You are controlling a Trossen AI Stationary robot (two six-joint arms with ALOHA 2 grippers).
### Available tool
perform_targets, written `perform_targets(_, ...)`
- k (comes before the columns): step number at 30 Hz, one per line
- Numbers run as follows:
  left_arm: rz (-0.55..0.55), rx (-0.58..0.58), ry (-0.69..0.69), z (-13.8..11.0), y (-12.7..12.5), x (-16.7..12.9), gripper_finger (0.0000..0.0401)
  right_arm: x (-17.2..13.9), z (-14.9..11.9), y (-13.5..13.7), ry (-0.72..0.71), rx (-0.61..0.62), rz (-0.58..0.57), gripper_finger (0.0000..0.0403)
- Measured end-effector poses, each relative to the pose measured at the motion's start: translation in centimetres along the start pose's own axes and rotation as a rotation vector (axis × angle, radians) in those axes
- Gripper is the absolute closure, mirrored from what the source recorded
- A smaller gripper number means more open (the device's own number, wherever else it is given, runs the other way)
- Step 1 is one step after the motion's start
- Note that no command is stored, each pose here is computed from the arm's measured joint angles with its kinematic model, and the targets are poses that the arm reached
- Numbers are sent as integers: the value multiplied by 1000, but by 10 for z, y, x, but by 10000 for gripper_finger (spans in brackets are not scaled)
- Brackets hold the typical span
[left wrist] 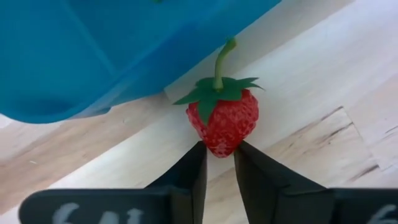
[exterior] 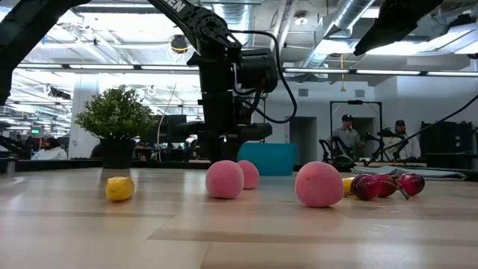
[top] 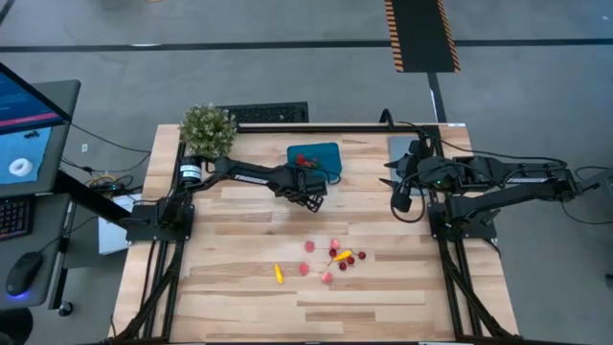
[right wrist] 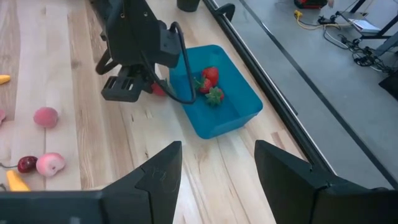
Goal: Pick and placing Produce into tupperware
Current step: Put the strawberry into the blue bin
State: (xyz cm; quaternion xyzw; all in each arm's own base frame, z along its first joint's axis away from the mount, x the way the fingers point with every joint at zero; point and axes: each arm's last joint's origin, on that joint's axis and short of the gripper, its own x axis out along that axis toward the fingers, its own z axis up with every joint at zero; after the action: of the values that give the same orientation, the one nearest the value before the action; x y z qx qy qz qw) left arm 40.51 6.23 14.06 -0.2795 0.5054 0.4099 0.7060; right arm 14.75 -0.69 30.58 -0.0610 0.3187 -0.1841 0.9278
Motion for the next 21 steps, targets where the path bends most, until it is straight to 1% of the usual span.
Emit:
perform_targets(4, 2, 44, -1, -1, -1, 0, 296, 0, 0, 0, 1, -1, 0, 178)
perform_targets(9, -2, 67, -8, -2, -2, -3, 226, 0, 0, 0, 2, -2, 0, 178)
perform_targets(13, -2, 55, -25, 0, -2, -6, 178, 0, 0, 0, 2, -2, 0, 178)
perform_targets(17, -18, 44, -69, 4, -5, -10, 157, 0, -1, 0, 6, -3, 0, 178)
perform_targets(21, -34, 42, -101, 9, -6, -9, 158, 0, -1, 0, 12, -6, 0, 178)
